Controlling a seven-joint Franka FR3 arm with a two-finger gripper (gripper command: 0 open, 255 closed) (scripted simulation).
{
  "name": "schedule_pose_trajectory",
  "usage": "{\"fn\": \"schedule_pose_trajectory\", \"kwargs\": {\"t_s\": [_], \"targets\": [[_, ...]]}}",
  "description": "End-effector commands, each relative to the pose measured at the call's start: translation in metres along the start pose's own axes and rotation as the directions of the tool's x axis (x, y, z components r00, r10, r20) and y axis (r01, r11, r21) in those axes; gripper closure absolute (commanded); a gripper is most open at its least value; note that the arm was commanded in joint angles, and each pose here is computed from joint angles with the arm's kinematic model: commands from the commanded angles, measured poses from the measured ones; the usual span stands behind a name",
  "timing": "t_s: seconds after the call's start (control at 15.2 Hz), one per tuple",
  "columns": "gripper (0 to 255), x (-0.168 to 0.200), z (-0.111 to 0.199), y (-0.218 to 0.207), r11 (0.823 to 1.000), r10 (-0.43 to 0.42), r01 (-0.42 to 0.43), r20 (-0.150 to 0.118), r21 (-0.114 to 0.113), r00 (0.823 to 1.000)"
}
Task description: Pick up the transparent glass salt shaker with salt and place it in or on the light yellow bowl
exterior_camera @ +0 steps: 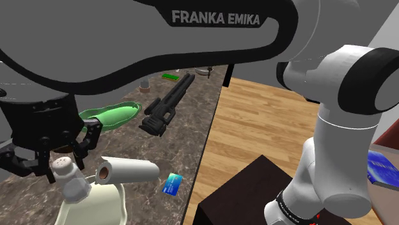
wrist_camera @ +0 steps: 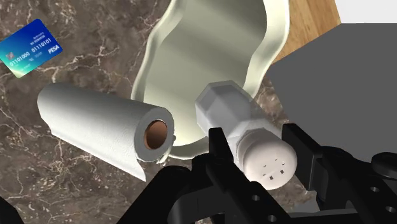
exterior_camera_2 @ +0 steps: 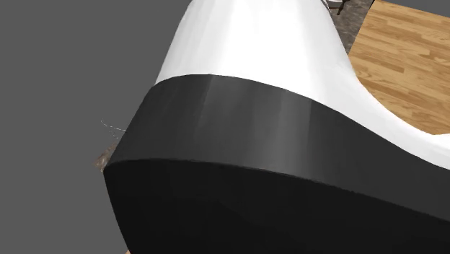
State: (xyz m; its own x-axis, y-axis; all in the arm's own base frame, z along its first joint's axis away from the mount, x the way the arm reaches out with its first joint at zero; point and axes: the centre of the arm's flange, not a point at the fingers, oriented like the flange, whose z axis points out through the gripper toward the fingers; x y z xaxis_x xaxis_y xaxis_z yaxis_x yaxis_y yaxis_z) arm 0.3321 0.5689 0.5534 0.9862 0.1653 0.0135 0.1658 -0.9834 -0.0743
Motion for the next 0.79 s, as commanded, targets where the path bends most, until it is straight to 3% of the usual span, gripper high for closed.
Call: {"fn": "schedule_pose_trajectory", "kwargs": {"t_s": [0.0,0.73], "targets": [[255,-0.001,0.009,0.000,1.000,0.001,-0.001,0.000,0.000,1.000],[255,-0.002,0.067,0.005,1.000,0.001,-0.001,0.000,0.000,1.000]]}}
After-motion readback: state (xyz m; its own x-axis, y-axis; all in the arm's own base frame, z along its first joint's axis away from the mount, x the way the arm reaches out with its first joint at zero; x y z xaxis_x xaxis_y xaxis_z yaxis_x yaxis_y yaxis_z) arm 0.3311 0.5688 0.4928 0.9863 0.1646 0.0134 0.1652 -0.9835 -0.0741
